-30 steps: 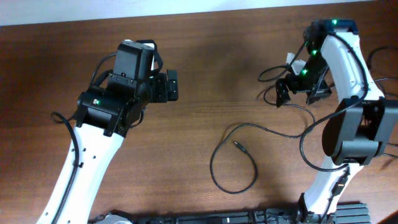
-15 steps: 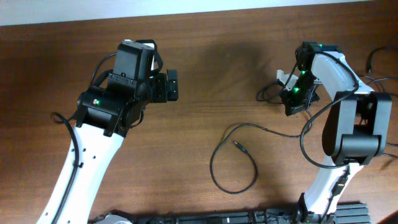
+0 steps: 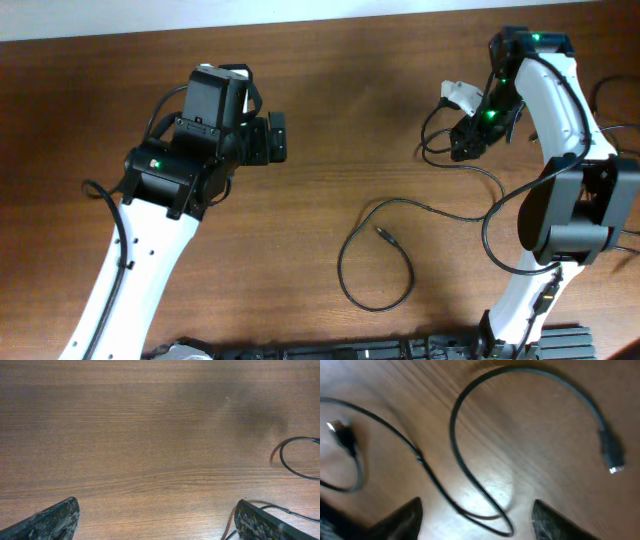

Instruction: Untangle cables

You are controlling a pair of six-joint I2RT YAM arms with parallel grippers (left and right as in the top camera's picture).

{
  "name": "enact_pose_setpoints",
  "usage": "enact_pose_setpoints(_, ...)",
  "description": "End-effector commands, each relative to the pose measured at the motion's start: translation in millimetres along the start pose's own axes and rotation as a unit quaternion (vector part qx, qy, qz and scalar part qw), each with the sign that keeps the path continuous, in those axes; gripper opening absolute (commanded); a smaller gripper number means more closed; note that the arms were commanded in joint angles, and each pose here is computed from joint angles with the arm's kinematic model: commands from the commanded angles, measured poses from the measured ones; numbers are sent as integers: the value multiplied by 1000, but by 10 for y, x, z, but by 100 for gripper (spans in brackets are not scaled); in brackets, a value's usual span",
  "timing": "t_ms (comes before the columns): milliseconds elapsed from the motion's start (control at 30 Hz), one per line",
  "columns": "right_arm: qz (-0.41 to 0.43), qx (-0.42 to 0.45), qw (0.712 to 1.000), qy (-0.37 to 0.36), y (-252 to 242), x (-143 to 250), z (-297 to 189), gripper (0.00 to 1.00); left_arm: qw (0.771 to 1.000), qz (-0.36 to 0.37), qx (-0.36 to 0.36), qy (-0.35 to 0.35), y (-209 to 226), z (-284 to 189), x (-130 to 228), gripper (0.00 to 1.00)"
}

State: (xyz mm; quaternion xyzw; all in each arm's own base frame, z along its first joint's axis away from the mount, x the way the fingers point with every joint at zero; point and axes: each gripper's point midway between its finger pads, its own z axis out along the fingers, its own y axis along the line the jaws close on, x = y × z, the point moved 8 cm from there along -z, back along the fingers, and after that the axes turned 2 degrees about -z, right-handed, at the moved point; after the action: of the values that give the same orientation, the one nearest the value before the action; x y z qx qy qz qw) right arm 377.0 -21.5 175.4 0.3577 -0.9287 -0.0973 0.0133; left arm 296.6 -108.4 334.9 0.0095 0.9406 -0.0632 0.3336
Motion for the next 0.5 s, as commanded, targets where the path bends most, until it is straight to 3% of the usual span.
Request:
enact_pose_setpoints(0,-30,13,999,25,-20,54,100,74,1000,4,3,-12,8,-80,-24,99)
enact_pose_setpoints(267,-37,-9,998,53,26,230,634,74,1000,4,3,-12,9,-80,-24,99)
enact_pose_setpoints(333,-38,0,998,46,2,236,752,56,1000,4,3,-12,8,-80,-24,99)
enact_pose_setpoints(400,-39,6,998,40,-12,233,804,17,1000,4,3,-12,9,-80,-24,99)
enact_pose_setpoints(433,-38,6,998,39,-15,229,805,4,1000,4,3,-12,9,-80,-24,99)
enact_pose_setpoints(467,-37,5,998,40,-10,233,803,4,1000,4,3,-12,8,-80,-24,99)
